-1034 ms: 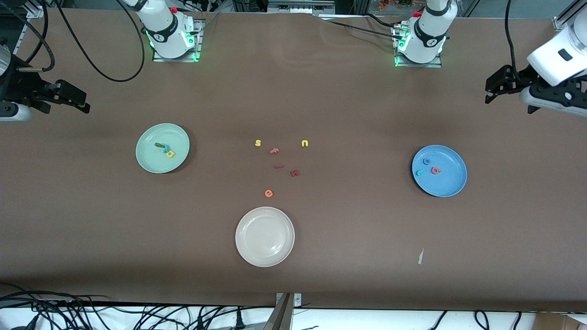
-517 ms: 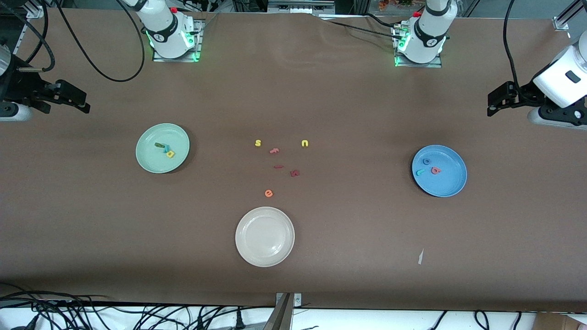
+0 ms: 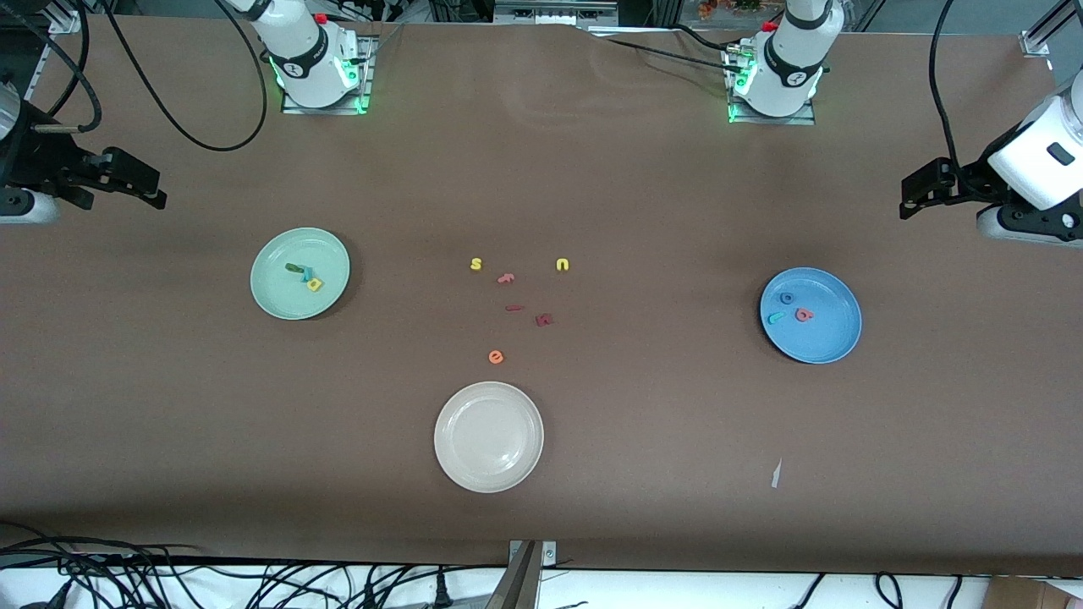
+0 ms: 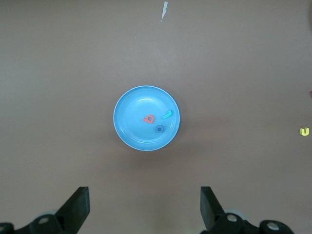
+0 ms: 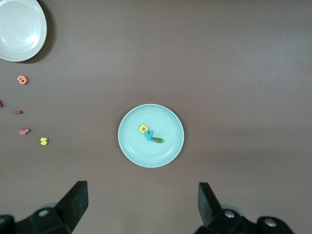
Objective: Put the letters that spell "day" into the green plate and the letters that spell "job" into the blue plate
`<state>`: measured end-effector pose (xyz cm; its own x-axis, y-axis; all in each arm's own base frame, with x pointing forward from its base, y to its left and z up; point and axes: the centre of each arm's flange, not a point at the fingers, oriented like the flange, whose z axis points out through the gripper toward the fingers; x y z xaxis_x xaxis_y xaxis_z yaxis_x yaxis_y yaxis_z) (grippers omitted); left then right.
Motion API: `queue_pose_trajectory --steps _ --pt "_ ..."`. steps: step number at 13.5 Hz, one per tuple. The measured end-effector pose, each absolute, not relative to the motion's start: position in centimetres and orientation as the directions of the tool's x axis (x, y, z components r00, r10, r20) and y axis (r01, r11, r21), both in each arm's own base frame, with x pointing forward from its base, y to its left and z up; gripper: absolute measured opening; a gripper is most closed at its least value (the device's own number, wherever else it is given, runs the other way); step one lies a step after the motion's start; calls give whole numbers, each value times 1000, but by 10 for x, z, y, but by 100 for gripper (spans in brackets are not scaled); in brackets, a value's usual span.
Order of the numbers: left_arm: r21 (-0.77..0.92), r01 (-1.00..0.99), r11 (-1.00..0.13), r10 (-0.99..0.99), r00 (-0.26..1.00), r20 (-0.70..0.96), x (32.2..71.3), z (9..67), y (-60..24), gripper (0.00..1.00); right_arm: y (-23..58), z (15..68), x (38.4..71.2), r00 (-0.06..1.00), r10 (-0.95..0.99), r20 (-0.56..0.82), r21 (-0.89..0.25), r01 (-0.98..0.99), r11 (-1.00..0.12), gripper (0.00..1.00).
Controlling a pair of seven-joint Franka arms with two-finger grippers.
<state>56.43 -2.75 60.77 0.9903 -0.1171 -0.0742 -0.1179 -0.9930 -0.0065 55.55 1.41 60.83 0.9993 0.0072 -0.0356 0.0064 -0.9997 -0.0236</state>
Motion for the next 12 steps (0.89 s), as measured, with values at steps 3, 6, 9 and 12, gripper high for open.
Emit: queue_pose_trajectory --steps 3,6,9,12 --pt "-7 -117 -993 -116 991 -67 564 611 -28 100 14 608 556 999 7 -36 -24 6 -1000 100" --pt "-7 -113 -994 -112 992 -66 565 612 -26 100 14 608 556 999 7 -36 -24 6 -1000 100" --pt "-7 -113 -994 -112 991 -67 565 612 -26 100 14 608 556 999 7 -36 -24 6 -1000 100" --pt "-7 -111 -994 -110 991 -70 565 611 -25 100 14 608 556 999 7 -36 -24 6 -1000 100"
